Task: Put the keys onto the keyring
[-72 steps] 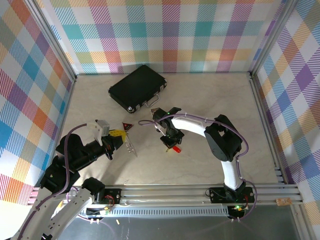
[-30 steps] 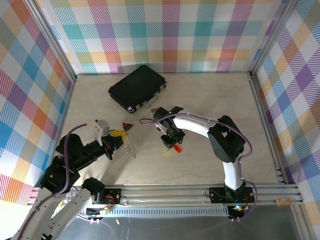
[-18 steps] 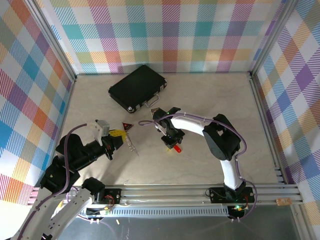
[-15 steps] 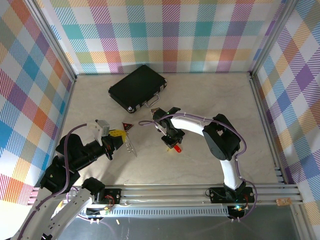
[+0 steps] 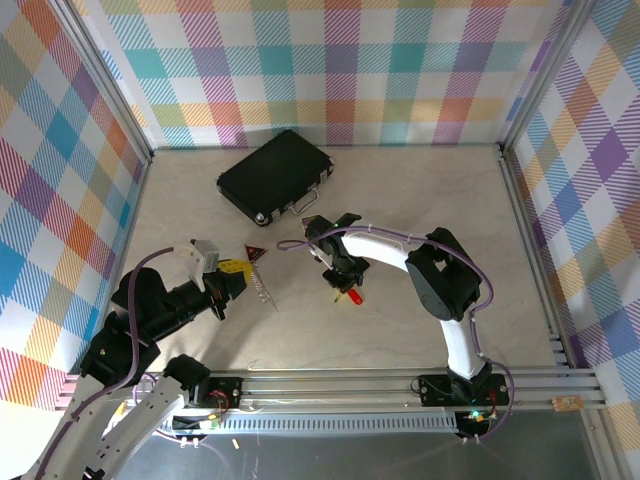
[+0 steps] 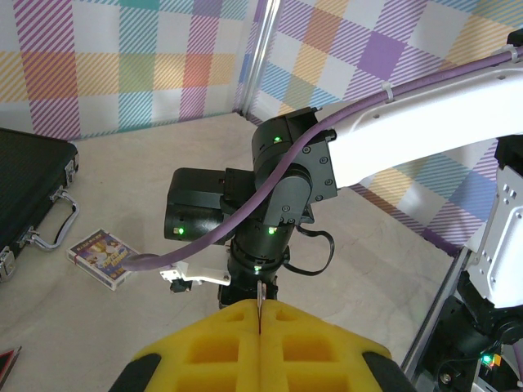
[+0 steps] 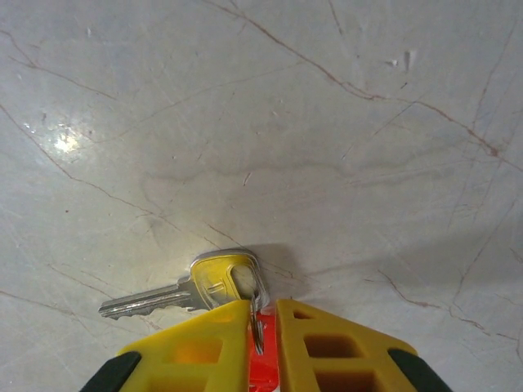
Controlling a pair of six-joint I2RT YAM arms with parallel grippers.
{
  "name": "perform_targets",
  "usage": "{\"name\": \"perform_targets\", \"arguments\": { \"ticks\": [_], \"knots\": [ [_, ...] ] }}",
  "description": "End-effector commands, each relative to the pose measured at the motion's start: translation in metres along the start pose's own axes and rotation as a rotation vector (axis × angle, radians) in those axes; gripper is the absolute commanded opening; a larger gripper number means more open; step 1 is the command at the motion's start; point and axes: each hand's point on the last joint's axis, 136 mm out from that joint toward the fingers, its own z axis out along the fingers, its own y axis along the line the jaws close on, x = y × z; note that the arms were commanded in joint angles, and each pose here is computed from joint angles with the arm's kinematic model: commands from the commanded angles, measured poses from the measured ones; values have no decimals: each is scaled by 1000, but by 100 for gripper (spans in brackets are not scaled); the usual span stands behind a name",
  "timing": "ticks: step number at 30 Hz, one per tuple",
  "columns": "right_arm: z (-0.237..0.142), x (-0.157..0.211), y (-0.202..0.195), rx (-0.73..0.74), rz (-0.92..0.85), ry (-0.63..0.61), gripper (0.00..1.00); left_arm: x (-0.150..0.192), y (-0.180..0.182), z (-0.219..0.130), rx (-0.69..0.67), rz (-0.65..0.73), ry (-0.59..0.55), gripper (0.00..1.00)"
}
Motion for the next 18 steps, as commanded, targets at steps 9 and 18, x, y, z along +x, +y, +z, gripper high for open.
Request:
{"name": "perform_targets", "arguments": {
  "ticks": [9, 18],
  "knots": [
    [-3, 0, 4, -18, -4, 7, 11, -13, -4, -5, 8, 22, -47, 0],
    [-20, 1, 5, -39, -16, -53, 0, -16, -5, -5, 16, 24, -54, 0]
  ]
}}
